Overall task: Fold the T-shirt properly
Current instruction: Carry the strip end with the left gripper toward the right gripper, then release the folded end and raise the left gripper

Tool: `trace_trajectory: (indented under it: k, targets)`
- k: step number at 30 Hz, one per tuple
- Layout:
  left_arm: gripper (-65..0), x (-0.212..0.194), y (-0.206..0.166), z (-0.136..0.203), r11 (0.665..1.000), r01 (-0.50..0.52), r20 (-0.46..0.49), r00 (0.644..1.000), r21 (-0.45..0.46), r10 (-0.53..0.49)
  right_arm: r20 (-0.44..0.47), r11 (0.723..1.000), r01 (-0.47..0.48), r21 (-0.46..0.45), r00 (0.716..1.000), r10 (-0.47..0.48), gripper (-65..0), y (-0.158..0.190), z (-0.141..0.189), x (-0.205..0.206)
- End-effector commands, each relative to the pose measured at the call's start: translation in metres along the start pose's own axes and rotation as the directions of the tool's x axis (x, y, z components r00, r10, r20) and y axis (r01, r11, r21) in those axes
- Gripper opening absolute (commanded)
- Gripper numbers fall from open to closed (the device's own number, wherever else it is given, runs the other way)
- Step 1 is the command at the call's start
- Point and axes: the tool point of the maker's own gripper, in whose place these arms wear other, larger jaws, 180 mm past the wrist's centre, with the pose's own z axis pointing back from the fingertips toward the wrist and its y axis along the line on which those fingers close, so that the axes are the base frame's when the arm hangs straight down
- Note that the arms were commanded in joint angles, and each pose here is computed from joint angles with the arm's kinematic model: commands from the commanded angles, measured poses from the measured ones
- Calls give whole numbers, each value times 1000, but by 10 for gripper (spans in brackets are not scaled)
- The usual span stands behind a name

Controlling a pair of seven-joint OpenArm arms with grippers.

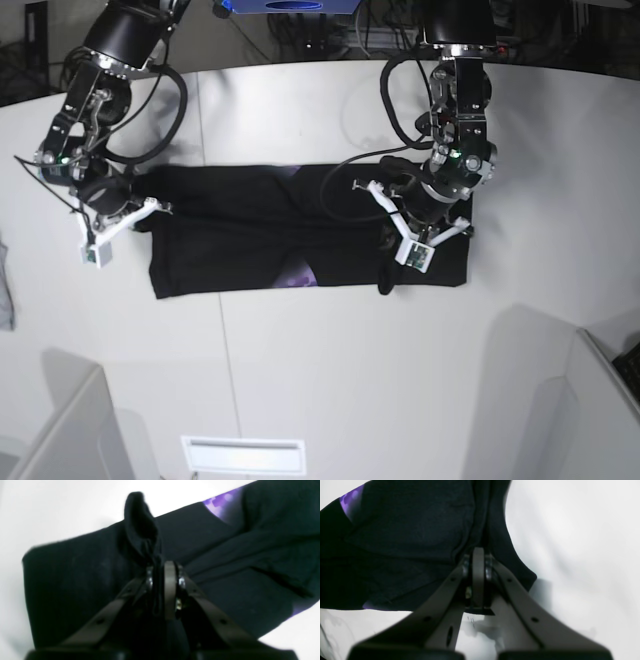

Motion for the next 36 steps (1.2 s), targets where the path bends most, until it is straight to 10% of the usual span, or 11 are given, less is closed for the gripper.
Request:
trace_trajectory:
  k: [1, 36]
  targets:
    - [-650, 22, -9, 0, 1000, 1, 70, 998, -25, 1, 56, 1000, -10, 3, 998, 10, -650, 1, 5, 18]
    - [-650, 31, -40, -31, 996, -38, 46, 998, -82, 42, 62, 1000, -10, 5, 998, 10, -650, 1, 5, 20]
